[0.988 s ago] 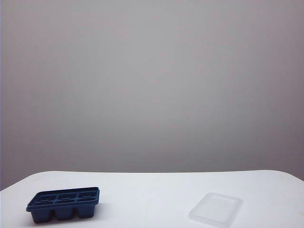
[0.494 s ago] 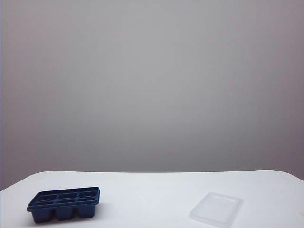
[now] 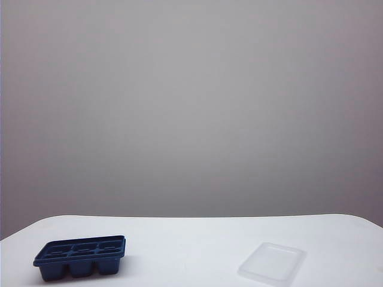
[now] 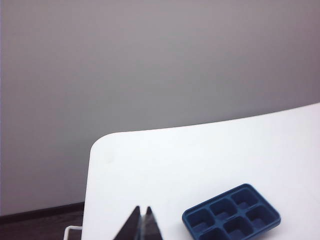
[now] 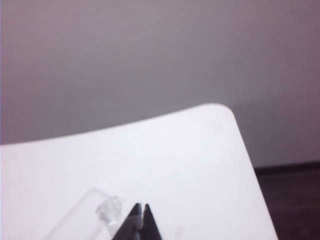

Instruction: Pick up the ice cube tray, remove its lid, and then place both the tray and the lid back on the table.

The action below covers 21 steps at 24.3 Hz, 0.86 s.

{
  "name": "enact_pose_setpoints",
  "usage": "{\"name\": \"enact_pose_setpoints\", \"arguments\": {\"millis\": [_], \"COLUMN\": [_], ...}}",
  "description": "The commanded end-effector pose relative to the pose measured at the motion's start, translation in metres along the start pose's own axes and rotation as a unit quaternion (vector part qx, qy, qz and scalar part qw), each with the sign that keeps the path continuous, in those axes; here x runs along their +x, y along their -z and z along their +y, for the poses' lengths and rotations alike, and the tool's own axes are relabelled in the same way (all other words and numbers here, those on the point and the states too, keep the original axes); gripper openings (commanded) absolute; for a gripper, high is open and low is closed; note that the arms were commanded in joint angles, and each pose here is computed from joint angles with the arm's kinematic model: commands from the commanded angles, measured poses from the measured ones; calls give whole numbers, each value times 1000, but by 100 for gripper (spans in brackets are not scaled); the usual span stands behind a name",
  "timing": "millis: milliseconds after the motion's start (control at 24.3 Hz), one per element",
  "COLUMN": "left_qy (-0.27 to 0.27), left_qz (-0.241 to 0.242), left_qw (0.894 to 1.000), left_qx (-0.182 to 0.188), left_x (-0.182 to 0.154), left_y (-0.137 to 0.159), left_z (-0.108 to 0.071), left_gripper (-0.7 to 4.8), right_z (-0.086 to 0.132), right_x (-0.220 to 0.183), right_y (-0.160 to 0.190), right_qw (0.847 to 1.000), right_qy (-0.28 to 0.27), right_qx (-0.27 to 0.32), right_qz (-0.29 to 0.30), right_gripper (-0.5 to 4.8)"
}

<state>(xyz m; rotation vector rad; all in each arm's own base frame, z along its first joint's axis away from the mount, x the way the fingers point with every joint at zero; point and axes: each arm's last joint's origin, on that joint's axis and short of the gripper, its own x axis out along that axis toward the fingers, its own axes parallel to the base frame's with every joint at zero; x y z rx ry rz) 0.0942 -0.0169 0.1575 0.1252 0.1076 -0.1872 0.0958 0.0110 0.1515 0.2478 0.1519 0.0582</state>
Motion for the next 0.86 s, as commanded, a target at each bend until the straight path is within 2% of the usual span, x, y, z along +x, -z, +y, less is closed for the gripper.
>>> {"name": "enact_pose_setpoints", "arguments": {"millis": [41,165,206,288,864], "left_qy": [0,5,5,-7,-7], "left_qz": [9,25,31,32,32], "left_qw": [1000,999,1000,999,999], "left_qx": [27,21,1,-10,-11], "left_x": [1,1,1,1,1], "left_y": [4,9,10,10,10], "left_z": [0,-1,-1,0,0], "left_gripper": [-5,-2,-2,-2,-2], "right_z": [-1,-1,-1,-1,-1], "right_x": [1,1,1,1,1], "right_y": [5,5,5,5,5], "right_qw": [1000,1000,1000,1000,1000], "right_qy": [7,7,8,6,4], "right_qx": [3,3,2,3,3], "right_qz": [16,19,19,18,19], "right_gripper": [-5,-5,-5,-5,-4]}}
